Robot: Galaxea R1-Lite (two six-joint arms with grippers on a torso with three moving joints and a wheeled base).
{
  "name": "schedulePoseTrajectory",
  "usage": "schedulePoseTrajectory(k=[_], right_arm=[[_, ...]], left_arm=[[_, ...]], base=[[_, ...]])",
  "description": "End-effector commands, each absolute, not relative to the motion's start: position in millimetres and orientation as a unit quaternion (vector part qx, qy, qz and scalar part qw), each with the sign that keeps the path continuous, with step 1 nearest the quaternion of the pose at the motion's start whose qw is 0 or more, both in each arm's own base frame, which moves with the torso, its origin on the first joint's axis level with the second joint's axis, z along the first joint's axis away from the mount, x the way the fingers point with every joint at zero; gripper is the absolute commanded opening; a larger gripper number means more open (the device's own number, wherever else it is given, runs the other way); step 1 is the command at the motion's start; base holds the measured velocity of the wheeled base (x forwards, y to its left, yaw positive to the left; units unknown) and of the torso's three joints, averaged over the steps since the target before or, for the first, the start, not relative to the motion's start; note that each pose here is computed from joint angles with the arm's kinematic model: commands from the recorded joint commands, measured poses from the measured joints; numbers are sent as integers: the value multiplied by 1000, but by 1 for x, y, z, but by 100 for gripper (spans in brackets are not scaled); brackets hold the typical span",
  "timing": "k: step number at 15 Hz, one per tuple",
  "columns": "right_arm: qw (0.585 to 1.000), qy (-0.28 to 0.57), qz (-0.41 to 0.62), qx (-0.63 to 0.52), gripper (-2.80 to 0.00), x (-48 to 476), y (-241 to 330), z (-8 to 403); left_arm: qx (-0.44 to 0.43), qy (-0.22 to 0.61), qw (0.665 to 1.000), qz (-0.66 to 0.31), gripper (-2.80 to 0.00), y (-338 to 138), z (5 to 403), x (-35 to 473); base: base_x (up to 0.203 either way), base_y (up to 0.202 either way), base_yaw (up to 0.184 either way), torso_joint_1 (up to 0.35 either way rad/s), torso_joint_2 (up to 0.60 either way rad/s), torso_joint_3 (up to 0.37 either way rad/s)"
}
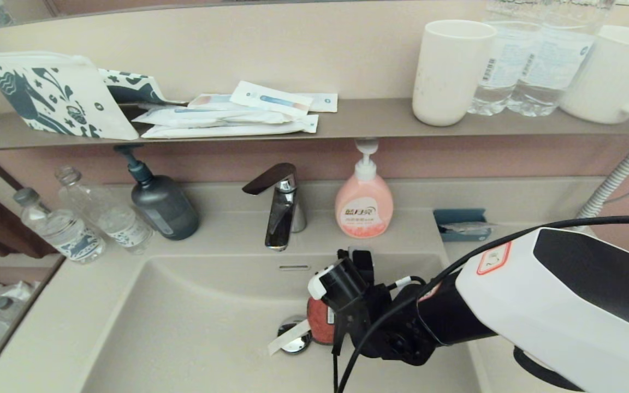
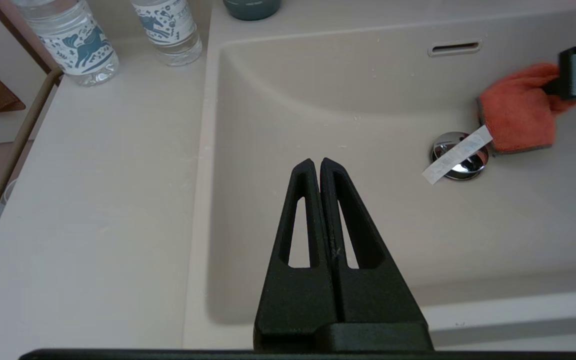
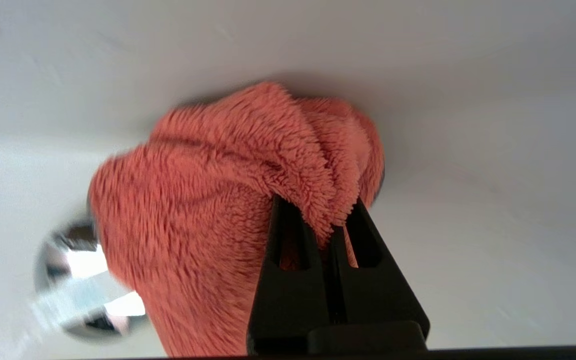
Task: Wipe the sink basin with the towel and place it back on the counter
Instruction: Wipe the sink
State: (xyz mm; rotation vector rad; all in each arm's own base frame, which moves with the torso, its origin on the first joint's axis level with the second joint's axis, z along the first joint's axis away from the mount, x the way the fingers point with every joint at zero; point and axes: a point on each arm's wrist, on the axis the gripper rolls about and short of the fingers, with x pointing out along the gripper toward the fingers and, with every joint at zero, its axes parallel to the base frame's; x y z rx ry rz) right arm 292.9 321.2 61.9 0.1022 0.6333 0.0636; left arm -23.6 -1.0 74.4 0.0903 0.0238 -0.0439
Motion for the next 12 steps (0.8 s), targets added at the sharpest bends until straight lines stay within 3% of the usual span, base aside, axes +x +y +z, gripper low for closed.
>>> schedulePoseTrajectory(k=[1,8,12], right_arm=[[947,316,33,51,-280,282,316,68],[928,369,61,0,-280,219,322,37],[925,372,80,-8,-280,198,317,61]], left_arm=[[46,13,999,-22,-280,-1,74,-23],[45,13,999,-22,-280,-1,74,-23],[45,13,999,-22,-280,-1,74,-23]], base=[[0,0,0,0,0,0],[0,0,0,0,0,0],[0,0,0,0,0,0]])
